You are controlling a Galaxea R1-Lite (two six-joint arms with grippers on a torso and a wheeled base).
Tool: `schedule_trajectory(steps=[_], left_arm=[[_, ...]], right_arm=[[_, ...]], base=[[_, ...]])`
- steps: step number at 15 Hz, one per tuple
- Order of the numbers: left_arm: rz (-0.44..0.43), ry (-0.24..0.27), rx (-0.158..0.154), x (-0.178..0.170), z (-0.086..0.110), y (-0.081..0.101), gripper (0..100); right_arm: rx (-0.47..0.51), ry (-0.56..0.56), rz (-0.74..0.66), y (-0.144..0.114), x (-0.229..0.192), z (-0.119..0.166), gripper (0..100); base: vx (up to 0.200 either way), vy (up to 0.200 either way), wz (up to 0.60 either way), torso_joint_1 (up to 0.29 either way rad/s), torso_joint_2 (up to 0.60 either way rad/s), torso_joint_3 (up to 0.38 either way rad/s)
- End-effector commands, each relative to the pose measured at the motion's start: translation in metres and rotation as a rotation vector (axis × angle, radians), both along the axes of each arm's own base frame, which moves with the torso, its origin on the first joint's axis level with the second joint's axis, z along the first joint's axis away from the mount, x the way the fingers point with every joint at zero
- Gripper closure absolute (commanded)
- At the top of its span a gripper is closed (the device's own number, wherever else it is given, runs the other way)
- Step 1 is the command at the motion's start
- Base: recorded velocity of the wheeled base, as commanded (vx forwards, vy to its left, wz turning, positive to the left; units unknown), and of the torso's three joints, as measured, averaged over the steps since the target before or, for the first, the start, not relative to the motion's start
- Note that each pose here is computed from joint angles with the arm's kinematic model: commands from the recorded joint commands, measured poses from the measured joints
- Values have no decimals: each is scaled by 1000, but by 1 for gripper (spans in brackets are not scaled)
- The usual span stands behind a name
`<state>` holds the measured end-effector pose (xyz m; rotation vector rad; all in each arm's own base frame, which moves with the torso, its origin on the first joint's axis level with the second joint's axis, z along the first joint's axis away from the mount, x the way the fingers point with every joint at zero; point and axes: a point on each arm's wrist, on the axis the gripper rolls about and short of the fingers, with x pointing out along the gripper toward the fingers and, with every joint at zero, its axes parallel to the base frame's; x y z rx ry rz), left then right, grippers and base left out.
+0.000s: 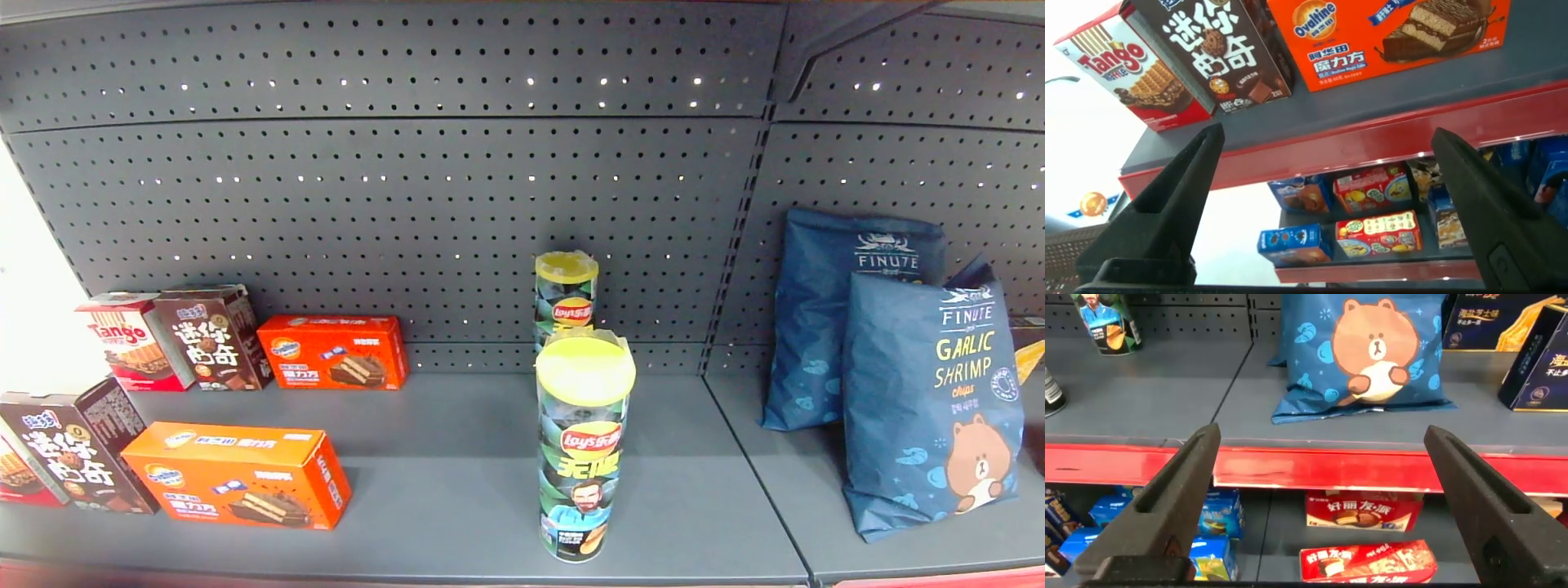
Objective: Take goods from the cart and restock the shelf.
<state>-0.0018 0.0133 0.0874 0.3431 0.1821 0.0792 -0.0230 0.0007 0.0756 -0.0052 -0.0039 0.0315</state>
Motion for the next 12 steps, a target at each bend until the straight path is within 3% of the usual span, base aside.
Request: schedule_trajectory(steps=[1, 6, 8, 9, 10, 11, 12], left_arm=[[14, -11, -11, -1, 0, 0, 0], [124, -23, -12, -4, 0, 0, 0], [336, -34, -10, -7, 0, -1, 0], [481, -79, -22, -12, -1, -2, 0], [525, -130, -44, -16, -2, -3, 0], [541, -162, -60, -18, -3, -5, 0], [435, -173, -94, -16, -4, -7, 0]], right_arm=[[-1, 2, 1, 0, 0, 0, 0], [0, 1, 2, 0, 0, 0, 0], [-1, 2, 2, 0, 0, 0, 0], [1, 2, 1, 0, 0, 0, 0], [1, 2, 1, 0, 0, 0, 0], [0, 2, 2, 0, 0, 0, 0], [1, 2, 1, 0, 0, 0, 0]], base=[[0, 0, 0, 0, 0, 0], [0, 0, 0, 0, 0, 0], [0, 0, 0, 0, 0, 0], [0, 0, 0, 0, 0, 0], [0, 0, 0, 0, 0, 0], [0, 0, 0, 0, 0, 0], [0, 0, 0, 0, 0, 0]])
